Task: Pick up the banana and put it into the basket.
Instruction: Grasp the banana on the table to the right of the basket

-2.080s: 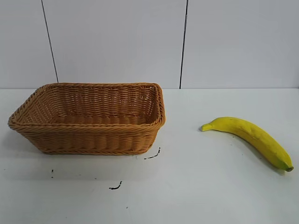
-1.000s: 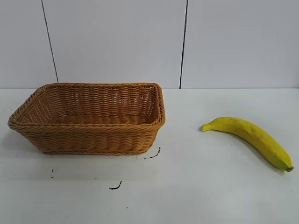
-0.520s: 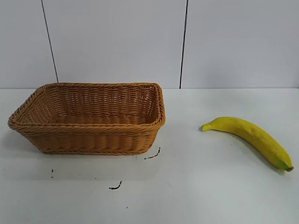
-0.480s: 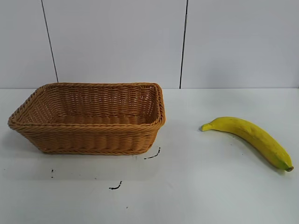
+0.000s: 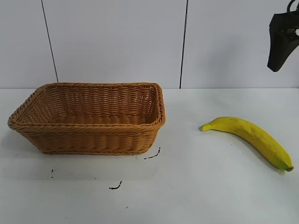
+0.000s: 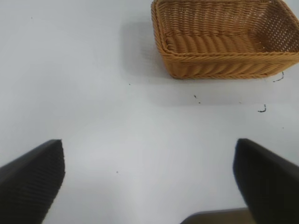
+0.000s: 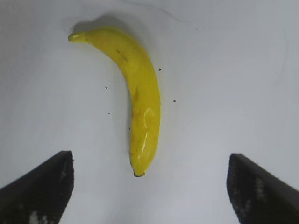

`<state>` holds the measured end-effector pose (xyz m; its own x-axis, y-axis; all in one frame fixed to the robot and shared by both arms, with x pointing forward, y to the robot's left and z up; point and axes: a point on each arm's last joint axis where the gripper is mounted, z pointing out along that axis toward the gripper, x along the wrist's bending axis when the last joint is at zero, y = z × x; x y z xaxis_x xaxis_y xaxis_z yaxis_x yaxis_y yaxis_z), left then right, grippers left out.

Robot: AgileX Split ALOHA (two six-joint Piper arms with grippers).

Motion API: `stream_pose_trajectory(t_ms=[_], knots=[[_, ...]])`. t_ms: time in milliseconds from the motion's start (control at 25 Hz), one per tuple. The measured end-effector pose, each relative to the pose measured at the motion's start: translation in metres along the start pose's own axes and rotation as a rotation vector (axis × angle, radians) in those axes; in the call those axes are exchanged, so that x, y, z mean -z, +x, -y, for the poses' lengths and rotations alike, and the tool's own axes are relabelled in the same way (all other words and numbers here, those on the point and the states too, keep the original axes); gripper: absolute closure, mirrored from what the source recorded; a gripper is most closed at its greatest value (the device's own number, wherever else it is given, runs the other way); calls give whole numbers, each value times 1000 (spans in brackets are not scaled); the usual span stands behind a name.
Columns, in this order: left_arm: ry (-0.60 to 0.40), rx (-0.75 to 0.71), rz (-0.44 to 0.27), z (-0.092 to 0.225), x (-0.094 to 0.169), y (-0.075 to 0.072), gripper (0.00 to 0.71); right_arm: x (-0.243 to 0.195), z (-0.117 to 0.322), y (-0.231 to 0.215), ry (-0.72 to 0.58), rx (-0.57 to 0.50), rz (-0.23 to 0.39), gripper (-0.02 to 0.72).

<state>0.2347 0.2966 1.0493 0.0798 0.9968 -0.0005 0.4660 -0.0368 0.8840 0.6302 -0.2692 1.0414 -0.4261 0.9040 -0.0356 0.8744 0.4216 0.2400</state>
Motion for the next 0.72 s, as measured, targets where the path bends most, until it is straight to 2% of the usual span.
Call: stream_pose_trajectory(t_ms=[120, 360, 720], knots=[[0, 0, 0, 0, 0, 0, 15, -5, -3, 6, 14, 35, 7, 71], [0, 0, 0, 0, 0, 0, 15, -33, -4, 4, 78, 32, -17, 71], [0, 0, 0, 0, 0, 0, 15, -109, -7, -2, 156, 33, -31, 71]])
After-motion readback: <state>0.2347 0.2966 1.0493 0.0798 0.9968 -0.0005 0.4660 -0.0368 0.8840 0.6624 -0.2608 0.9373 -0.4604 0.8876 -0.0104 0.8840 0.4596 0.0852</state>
